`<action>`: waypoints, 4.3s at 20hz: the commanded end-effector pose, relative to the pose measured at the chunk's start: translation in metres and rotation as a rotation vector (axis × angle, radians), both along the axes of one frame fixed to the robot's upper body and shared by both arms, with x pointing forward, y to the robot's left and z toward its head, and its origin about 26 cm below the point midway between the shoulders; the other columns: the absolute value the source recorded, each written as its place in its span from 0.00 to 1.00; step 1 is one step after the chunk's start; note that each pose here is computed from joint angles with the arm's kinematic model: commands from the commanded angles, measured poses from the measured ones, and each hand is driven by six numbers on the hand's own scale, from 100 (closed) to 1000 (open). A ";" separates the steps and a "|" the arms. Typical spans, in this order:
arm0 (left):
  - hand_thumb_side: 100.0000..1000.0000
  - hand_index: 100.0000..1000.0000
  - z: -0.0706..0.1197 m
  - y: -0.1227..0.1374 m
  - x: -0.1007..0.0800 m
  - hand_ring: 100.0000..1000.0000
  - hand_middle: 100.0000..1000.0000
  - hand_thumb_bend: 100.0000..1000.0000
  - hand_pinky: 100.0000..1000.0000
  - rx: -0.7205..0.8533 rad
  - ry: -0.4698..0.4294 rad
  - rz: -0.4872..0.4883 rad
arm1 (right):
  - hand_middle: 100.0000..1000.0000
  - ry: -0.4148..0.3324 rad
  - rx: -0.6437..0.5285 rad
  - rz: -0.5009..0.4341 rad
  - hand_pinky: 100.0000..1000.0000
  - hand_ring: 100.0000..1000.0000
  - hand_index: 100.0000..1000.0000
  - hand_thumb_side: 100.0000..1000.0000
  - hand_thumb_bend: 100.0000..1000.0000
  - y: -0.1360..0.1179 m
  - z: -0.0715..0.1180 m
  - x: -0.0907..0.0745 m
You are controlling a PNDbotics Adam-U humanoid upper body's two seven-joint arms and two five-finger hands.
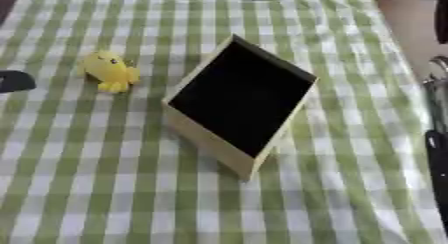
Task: Pick up objects on the table and place them in the box.
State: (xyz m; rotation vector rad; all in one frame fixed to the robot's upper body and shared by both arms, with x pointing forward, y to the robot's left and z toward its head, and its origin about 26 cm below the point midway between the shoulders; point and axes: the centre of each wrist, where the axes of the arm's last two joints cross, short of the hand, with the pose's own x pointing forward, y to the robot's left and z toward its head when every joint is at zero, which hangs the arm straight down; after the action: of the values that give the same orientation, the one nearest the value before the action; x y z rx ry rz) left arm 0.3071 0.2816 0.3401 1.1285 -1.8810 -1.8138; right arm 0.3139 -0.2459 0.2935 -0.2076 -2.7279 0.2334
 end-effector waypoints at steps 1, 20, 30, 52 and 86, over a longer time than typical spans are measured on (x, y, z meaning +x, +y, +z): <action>0.49 0.87 0.005 0.003 0.010 0.78 0.77 0.63 0.68 0.058 0.013 0.040 | 0.69 -0.031 -0.015 0.011 0.75 0.70 0.86 0.91 0.00 0.001 0.009 -0.005; 0.21 0.87 0.006 -0.008 0.078 0.81 0.79 0.64 0.73 0.254 0.135 0.118 | 0.68 -0.016 -0.016 0.029 0.75 0.70 0.86 0.93 0.00 0.004 0.007 -0.005; 0.15 0.87 -0.008 -0.009 0.112 0.82 0.80 0.53 0.73 0.270 0.185 0.183 | 0.68 -0.018 -0.011 0.034 0.75 0.70 0.86 0.94 0.00 0.004 0.008 -0.004; 0.00 0.85 -0.036 0.005 0.148 0.80 0.80 0.20 0.65 0.219 0.222 0.328 | 0.68 -0.020 0.012 0.042 0.75 0.70 0.86 0.95 0.00 0.005 0.008 -0.004; 0.00 0.20 -0.014 -0.020 0.131 0.28 0.17 0.00 0.03 0.014 0.024 0.239 | 0.67 0.006 0.054 0.027 0.75 0.70 0.86 0.95 0.00 0.004 0.004 -0.004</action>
State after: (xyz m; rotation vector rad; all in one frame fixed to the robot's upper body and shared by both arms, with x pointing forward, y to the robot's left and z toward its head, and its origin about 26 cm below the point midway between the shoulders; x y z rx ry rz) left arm 0.4442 0.2583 0.3066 1.2134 -1.6005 -1.7237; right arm 0.3148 -0.2411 0.2897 -0.1491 -2.6973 0.1643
